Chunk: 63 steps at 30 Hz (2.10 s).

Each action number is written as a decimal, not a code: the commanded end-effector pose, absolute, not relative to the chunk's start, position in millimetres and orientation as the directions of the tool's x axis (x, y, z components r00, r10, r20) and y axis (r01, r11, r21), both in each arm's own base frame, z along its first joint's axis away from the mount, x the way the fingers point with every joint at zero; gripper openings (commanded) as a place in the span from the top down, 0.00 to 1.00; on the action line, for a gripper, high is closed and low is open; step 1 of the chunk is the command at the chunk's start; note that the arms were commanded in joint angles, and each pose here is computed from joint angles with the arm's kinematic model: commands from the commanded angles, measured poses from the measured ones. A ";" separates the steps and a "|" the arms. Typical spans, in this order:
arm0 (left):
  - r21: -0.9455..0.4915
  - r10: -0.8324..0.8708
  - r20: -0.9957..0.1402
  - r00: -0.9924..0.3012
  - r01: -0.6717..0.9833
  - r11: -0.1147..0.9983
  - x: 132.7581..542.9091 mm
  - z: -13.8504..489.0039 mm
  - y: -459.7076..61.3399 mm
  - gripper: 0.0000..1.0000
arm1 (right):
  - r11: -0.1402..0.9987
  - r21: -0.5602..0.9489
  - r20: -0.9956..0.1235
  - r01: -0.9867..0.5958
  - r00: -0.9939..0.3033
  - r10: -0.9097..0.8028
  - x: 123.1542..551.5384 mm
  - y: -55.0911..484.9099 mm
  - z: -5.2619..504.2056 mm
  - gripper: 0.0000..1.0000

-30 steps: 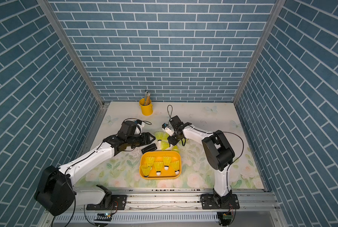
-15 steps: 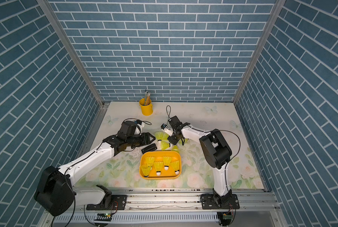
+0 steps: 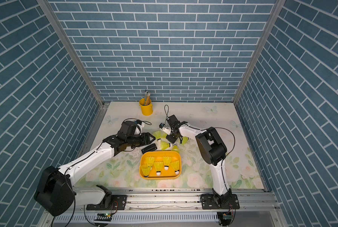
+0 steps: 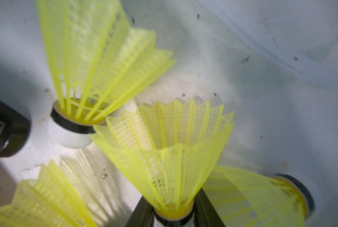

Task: Put the shuttlecocks into the storage box
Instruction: Pick up the shuttlecock at the center of the board, then place the shuttlecock in the storage box.

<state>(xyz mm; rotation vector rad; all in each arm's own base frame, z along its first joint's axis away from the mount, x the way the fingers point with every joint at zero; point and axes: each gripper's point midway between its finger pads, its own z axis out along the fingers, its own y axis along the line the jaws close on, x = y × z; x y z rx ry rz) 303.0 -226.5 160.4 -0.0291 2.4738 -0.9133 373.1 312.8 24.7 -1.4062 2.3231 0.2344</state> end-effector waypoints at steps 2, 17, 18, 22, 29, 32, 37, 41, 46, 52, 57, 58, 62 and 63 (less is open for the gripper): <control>-0.616 -0.187 -0.453 -0.872 0.154 0.773 301.1 161.9 -223.7 0.35 | 0.478 -0.031 -0.408 -0.878 -0.426 -0.808 365.5 311.3 20.2 0.76; -0.619 -0.188 -0.454 -0.871 0.156 0.770 299.1 162.3 -223.2 0.35 | 0.523 0.061 -0.498 -0.850 -0.481 -0.722 349.8 313.5 70.6 0.84; -0.619 -0.188 -0.454 -0.871 0.156 0.769 298.8 162.2 -223.1 0.35 | 0.526 0.064 -0.503 -0.848 -0.482 -0.717 348.6 313.2 74.4 0.84; -0.621 -0.191 -0.452 -0.871 0.154 0.768 298.3 162.3 -222.6 0.35 | 0.537 0.080 -0.511 -0.840 -0.497 -0.701 345.1 310.6 83.0 0.85; -0.631 -0.180 -0.441 -0.879 0.162 0.759 291.5 163.5 -224.6 0.35 | 0.598 0.170 -0.558 -0.783 -0.577 -0.597 332.6 309.9 108.7 0.86; -0.634 -0.167 -0.434 -0.885 0.169 0.754 283.5 163.5 -224.6 0.35 | 0.626 0.232 -0.579 -0.745 -0.623 -0.527 319.5 306.5 121.5 0.86; -0.631 -0.130 -0.424 -0.896 0.189 0.753 266.2 161.5 -226.5 0.35 | 0.646 0.300 -0.579 -0.702 -0.672 -0.462 285.2 303.3 135.0 0.86; -0.618 -0.101 -0.421 -0.901 0.204 0.760 251.3 161.2 -228.4 0.35 | 0.653 0.337 -0.570 -0.678 -0.699 -0.431 250.9 306.3 143.2 0.86; -0.599 -0.071 -0.418 -0.906 0.216 0.771 228.3 159.7 -230.4 0.36 | 0.653 0.418 -0.557 -0.631 -0.746 -0.365 208.7 312.2 152.2 0.86; -0.581 -0.035 -0.411 -0.911 0.233 0.780 196.2 154.9 -230.3 0.36 | 0.641 0.514 -0.536 -0.570 -0.797 -0.278 172.2 315.0 157.3 0.86; -0.593 -0.043 -0.388 -0.920 0.214 0.776 172.6 151.2 -221.5 0.36 | 0.639 0.550 -0.478 -0.537 -0.830 -0.286 146.3 319.8 139.4 0.86; -0.595 -0.045 -0.383 -0.923 0.209 0.776 168.3 149.8 -219.4 0.36 | 0.640 0.558 -0.466 -0.528 -0.838 -0.284 142.1 321.1 135.3 0.86; -0.605 -0.048 -0.378 -0.925 0.207 0.769 154.9 150.0 -215.0 0.36 | 0.643 0.591 -0.434 -0.486 -0.864 -0.254 130.8 324.1 124.1 0.86; -0.606 -0.048 -0.378 -0.924 0.208 0.768 152.4 150.0 -214.2 0.37 | 0.642 0.601 -0.428 -0.475 -0.870 -0.244 128.9 324.7 122.8 0.86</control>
